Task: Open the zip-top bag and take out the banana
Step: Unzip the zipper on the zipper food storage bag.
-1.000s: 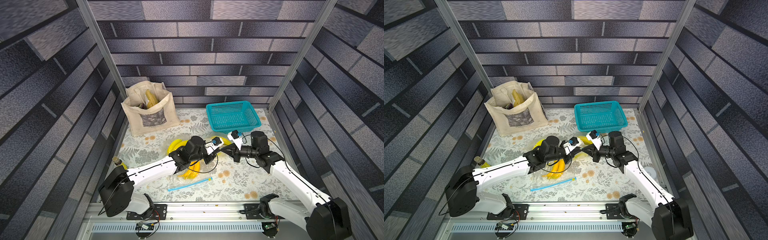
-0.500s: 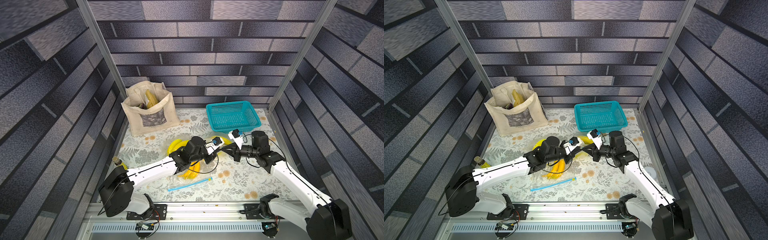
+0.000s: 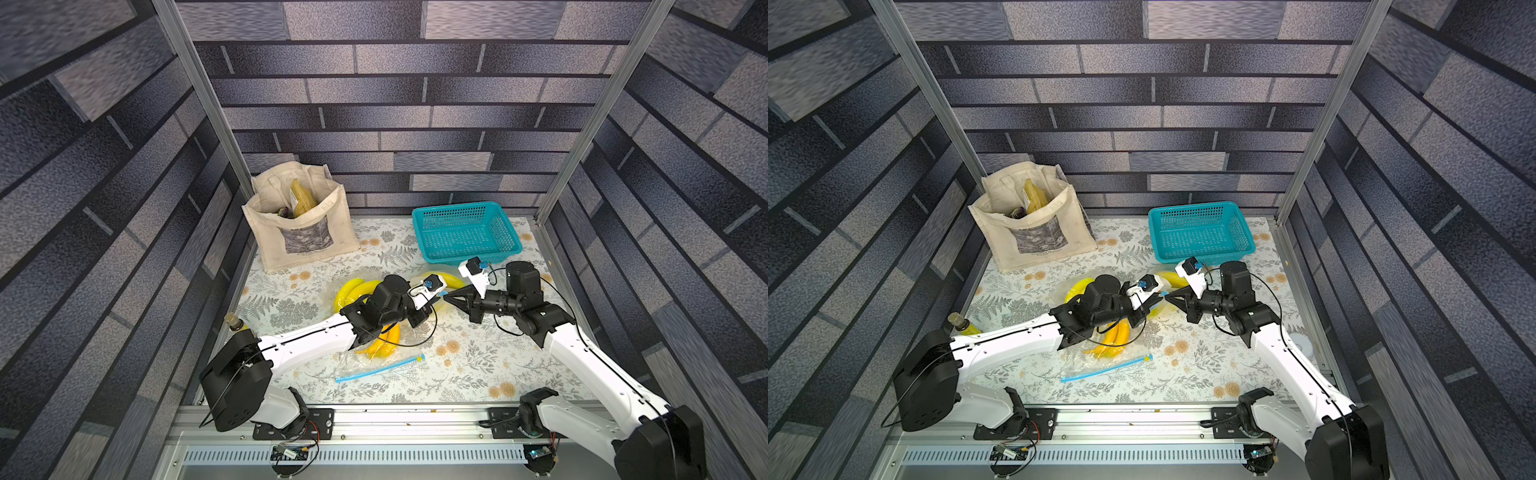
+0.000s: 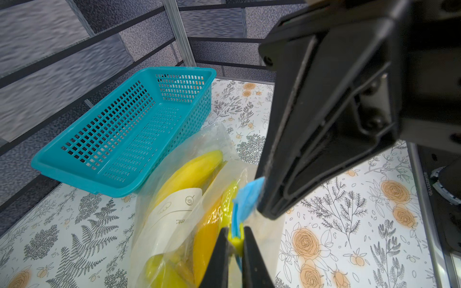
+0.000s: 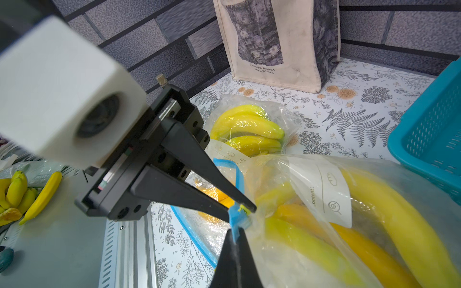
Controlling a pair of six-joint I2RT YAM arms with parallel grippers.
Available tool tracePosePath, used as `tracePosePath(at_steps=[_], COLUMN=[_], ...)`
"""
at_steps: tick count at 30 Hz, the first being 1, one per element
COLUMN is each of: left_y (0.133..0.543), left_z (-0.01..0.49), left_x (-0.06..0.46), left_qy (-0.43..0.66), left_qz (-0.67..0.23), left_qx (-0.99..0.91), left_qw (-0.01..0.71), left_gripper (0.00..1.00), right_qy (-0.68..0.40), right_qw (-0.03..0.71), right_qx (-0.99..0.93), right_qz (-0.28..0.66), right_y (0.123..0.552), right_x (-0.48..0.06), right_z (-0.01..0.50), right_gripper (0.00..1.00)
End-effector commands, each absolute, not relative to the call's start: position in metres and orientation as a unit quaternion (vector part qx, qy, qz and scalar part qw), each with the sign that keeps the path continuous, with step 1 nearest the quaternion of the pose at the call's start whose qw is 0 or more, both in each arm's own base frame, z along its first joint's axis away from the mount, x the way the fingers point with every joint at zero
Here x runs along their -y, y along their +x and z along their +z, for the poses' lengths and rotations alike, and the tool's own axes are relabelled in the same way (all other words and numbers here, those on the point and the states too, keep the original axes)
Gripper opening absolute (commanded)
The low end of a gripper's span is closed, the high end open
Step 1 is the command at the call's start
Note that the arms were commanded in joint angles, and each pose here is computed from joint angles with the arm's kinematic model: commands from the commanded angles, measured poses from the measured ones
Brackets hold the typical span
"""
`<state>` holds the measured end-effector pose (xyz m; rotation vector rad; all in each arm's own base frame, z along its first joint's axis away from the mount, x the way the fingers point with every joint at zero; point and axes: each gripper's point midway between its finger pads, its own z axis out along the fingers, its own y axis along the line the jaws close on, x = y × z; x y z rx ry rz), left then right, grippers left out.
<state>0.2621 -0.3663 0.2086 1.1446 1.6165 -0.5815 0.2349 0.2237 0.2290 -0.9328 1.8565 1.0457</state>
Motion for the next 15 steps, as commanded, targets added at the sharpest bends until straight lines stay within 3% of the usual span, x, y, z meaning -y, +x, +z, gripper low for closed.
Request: tracePosePath(at_steps=[1,15], left_y=[0.274,0.248], left_z=[0.162,0.128], left_x=[0.334,0.285], left_qy=[0.456,0.431], left_qz=[-0.188,-0.162], left_qx=[-0.732,-0.777], left_qw=[0.471,0.428], left_gripper=[0.1,0.11], right_qy=[-0.392,-0.343], right_qw=[0.438,0.503], right_qx=[-0.694,-0.724], right_qz=[0.415,0.325], right_y=[0.232,0.274], right_x=[-0.225,-0.19], right_z=[0.268,0.263], right_gripper=[0.0,0.0])
